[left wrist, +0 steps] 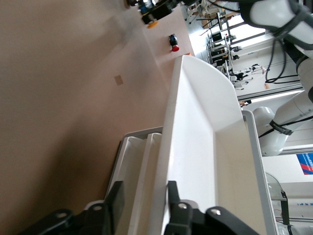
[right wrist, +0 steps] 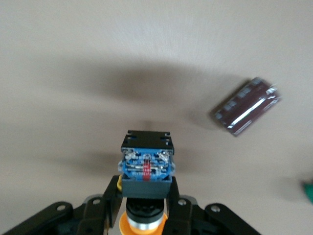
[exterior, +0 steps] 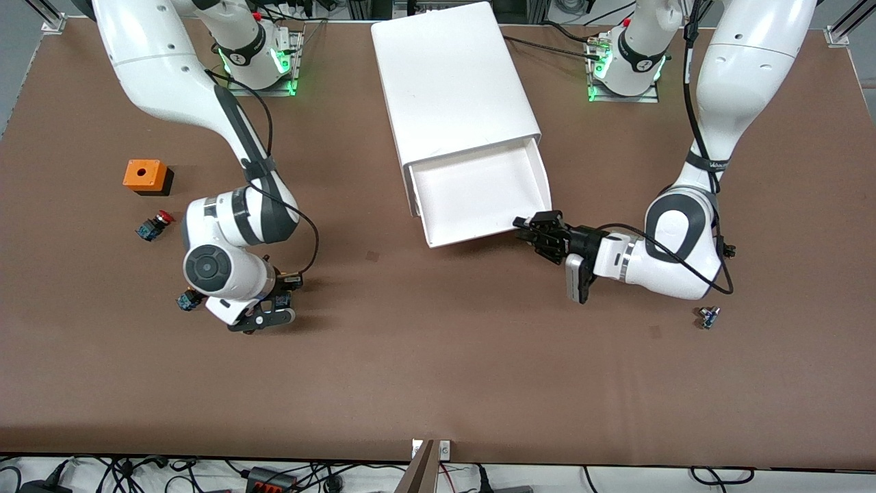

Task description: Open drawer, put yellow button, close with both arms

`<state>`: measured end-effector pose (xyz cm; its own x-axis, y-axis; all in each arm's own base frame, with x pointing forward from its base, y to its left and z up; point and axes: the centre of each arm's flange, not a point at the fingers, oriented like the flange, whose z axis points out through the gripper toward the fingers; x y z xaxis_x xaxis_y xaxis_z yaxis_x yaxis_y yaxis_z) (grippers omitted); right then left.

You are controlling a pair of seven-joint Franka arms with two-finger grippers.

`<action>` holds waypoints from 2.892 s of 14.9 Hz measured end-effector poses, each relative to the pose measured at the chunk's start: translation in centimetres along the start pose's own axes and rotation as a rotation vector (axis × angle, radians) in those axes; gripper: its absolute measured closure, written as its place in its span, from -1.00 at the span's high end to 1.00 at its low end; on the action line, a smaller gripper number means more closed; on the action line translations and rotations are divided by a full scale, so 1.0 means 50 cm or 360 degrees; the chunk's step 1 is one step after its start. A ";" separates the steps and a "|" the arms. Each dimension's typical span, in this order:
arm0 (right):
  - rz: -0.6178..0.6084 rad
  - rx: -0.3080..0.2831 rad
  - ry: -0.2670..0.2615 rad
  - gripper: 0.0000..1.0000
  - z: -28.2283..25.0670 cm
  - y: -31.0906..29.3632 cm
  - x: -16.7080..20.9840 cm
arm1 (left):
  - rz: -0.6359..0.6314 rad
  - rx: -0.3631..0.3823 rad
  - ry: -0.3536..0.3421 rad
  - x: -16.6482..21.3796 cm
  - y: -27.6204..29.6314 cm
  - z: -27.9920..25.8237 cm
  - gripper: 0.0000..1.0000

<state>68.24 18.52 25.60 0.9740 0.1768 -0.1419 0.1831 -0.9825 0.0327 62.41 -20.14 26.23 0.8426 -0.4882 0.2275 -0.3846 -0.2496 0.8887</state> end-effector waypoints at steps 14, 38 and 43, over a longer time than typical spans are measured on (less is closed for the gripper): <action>-0.0261 0.0078 0.0450 -0.19 -0.570 -0.366 -0.155 | -0.0772 0.0704 -0.0412 0.048 0.233 -0.171 1.00; -0.0305 0.0167 0.0302 -0.19 -0.283 -0.852 -0.259 | -0.0821 0.1825 -0.0595 0.054 0.241 -0.304 1.00; -0.0168 0.0199 0.0320 0.55 -0.304 -0.853 -0.259 | -0.0856 0.1834 -0.0571 0.056 0.242 -0.300 1.00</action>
<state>49.87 59.02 41.07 0.9596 0.2746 0.0617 0.2796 -0.9553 -0.0960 65.76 -11.96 43.61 0.9125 -0.2535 -0.3210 -0.2841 -0.9574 -0.0515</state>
